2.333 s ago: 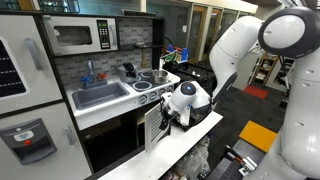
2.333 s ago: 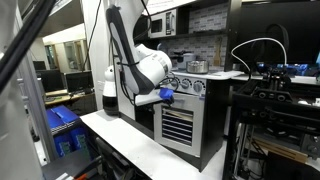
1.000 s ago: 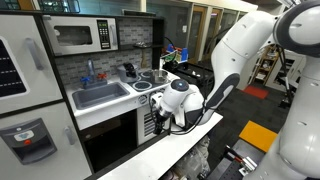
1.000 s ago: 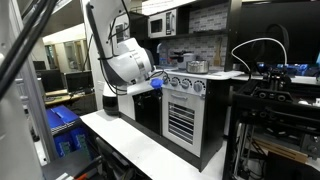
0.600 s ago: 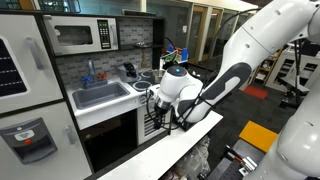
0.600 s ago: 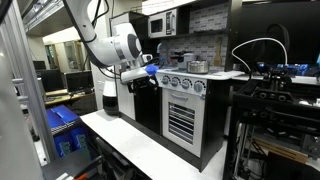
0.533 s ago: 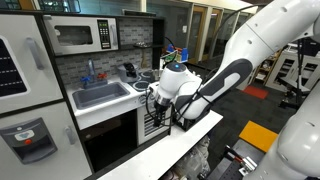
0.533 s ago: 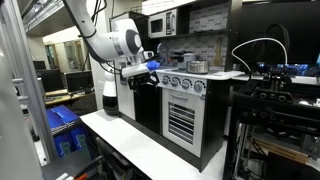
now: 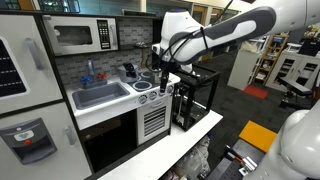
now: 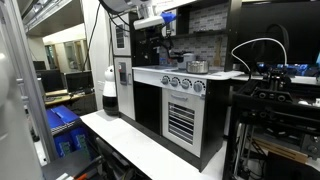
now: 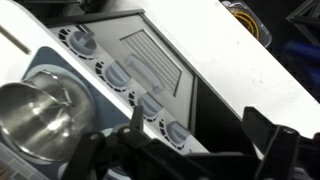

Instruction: Open the oven door, remove the silver pot from the oven and put it on the stove, close the oven door

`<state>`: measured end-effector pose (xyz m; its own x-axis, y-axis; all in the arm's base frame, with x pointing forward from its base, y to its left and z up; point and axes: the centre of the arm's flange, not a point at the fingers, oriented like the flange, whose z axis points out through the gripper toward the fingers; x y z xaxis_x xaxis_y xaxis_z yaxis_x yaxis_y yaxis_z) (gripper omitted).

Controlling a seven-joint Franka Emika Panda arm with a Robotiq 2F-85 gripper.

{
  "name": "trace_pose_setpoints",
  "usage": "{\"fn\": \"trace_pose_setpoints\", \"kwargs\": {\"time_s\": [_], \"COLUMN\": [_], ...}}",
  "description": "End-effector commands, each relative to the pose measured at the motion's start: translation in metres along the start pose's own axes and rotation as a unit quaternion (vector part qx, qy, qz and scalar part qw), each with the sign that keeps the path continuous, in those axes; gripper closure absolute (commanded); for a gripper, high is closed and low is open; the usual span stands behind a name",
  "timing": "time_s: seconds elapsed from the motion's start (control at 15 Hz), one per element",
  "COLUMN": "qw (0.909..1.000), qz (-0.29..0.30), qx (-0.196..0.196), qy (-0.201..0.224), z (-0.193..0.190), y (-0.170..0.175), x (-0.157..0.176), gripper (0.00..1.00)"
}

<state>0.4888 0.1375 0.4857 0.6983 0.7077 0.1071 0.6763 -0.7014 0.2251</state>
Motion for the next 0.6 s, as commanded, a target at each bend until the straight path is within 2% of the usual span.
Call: {"fn": "trace_pose_setpoints", "kwargs": {"time_s": [0.0, 0.2, 0.27, 0.53], "qw": [0.9997, 0.9992, 0.9995, 0.9996], "qz": [0.011, 0.024, 0.026, 0.026], "qx": [0.001, 0.017, 0.001, 0.001], "qy": [-0.024, -0.027, -0.016, -0.015], "z": [-0.041, -0.054, -0.052, -0.054], "y": [0.037, 0.048, 0.038, 0.038], "x": [0.015, 0.018, 0.004, 0.006], "gripper": [0.00, 0.00, 0.00, 0.00]}}
